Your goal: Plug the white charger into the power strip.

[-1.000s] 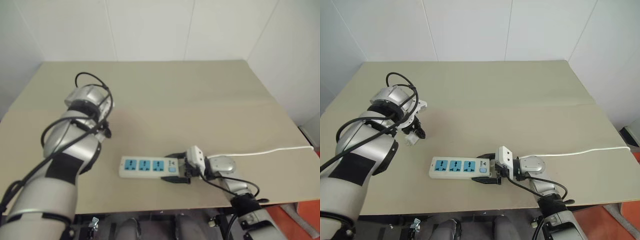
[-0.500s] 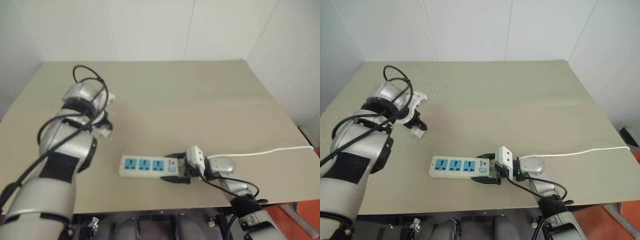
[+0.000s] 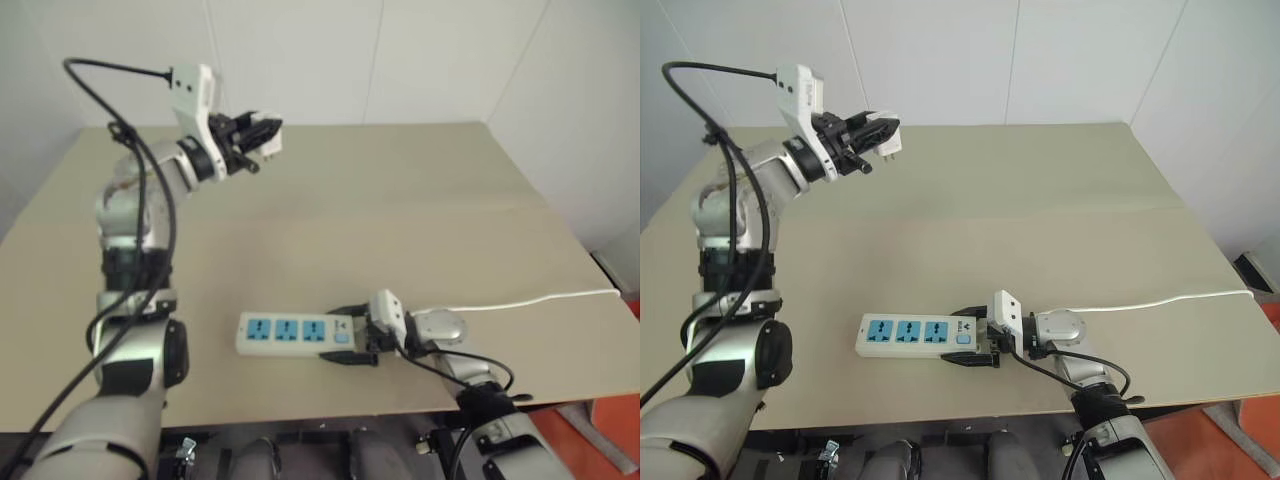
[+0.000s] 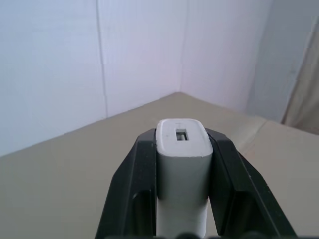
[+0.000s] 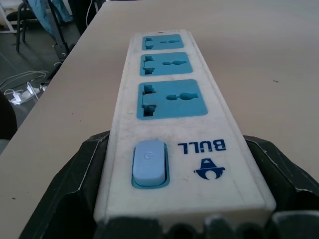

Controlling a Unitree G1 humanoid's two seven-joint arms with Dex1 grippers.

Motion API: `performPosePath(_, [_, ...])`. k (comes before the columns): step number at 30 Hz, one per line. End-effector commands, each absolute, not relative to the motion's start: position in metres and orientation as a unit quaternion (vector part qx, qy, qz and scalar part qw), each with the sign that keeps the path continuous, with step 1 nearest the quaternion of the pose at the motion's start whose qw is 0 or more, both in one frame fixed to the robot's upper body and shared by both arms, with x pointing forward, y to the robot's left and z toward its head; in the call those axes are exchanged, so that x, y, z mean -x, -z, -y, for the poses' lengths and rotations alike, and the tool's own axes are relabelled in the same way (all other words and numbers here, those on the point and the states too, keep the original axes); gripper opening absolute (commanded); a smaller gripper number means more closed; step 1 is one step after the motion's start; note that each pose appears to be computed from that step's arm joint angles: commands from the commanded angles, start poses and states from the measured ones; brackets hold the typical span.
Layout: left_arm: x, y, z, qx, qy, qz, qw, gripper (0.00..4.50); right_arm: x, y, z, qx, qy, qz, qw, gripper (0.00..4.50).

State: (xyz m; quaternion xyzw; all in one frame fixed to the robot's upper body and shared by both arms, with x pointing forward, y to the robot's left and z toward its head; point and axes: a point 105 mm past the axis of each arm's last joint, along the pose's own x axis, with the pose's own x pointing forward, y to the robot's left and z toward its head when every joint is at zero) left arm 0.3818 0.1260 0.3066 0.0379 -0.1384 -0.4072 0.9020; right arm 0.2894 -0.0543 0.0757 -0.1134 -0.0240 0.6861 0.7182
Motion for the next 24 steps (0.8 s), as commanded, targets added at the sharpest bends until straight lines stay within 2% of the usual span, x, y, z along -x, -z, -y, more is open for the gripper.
performPosePath(1, [-0.338,-0.302,-0.102,-0.087,0.500,0.188,0.841,1.01,-0.285,-0.066,0.049,0.110,-0.699,0.011,0.707,3.47])
performPosePath(6, [-0.294,-0.260,-0.091,-0.066,0.608,0.174,0.772,1.01,-0.287,-0.066,0.052,0.115,-0.698,0.010,0.707,3.47])
performPosePath(10, [-0.278,-0.240,-0.089,-0.057,0.648,0.163,0.742,1.01,-0.288,-0.066,0.052,0.117,-0.698,0.010,0.707,3.47])
performPosePath(16, [-0.268,-0.218,-0.084,-0.039,0.682,0.129,0.718,1.01,-0.287,-0.065,0.052,0.119,-0.698,0.010,0.706,3.47])
performPosePath(24, [-0.268,-0.197,-0.083,-0.039,0.699,0.099,0.707,1.01,-0.287,-0.065,0.052,0.120,-0.697,0.009,0.707,3.47])
